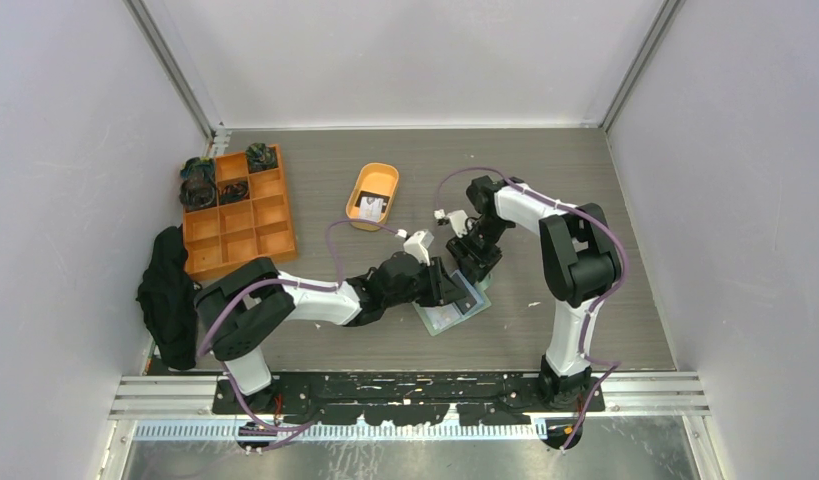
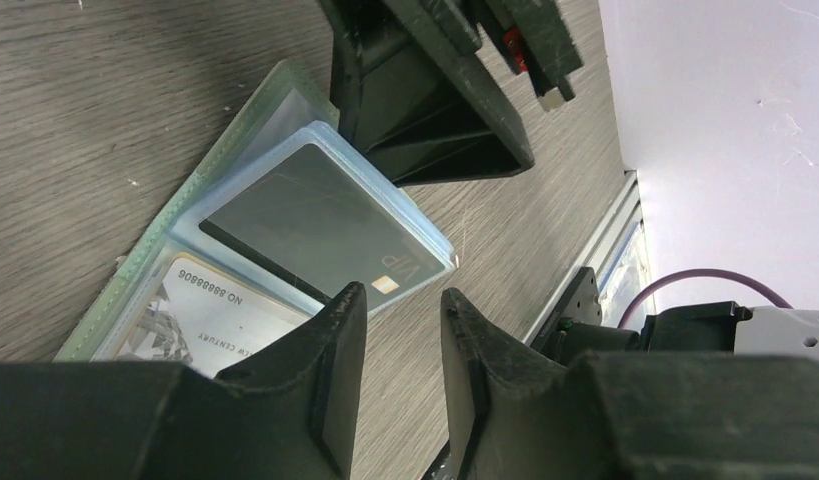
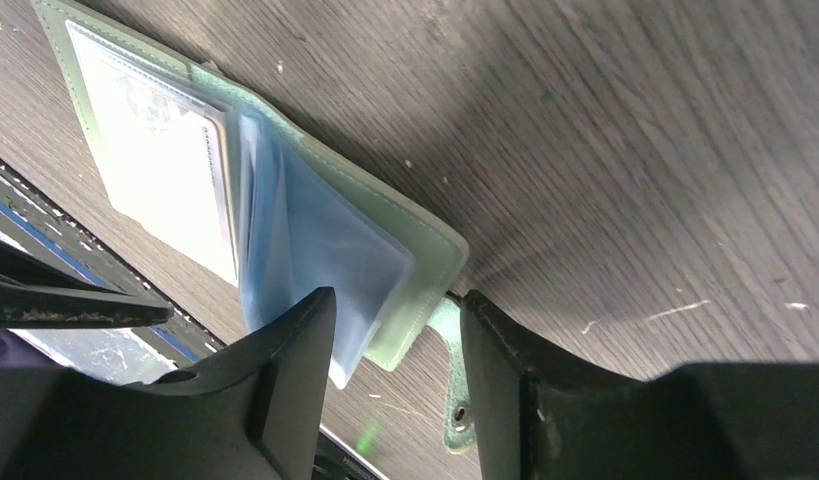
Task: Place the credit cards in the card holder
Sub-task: Open the card holder at the center of the board.
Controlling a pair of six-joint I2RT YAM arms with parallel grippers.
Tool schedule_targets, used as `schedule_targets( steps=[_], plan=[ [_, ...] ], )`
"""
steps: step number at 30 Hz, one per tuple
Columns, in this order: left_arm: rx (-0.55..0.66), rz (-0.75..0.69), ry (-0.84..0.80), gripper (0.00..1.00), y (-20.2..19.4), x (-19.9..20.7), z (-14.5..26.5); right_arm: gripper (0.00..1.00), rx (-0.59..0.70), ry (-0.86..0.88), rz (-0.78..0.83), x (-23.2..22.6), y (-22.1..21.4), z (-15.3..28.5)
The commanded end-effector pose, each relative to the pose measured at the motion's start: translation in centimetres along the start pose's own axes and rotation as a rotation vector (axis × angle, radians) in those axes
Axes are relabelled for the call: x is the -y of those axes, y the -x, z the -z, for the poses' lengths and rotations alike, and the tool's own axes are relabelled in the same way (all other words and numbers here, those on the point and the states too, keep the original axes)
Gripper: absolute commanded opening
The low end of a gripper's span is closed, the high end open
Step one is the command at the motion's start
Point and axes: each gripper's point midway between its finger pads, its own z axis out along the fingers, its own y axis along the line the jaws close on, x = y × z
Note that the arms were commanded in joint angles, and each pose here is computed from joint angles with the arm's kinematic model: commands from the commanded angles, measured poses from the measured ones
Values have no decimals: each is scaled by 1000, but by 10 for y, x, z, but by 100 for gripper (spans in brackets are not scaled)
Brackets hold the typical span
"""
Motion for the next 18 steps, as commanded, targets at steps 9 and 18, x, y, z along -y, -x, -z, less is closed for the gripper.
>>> schedule_targets(
  steps=[9, 18],
  plan=[
    [42, -16, -79, 31, 12, 6, 2, 57, 178, -26, 8, -1, 20, 40],
    [123, -151, -96, 35, 28, 11, 44, 57, 371, 21, 132, -30, 28, 73]
  ],
)
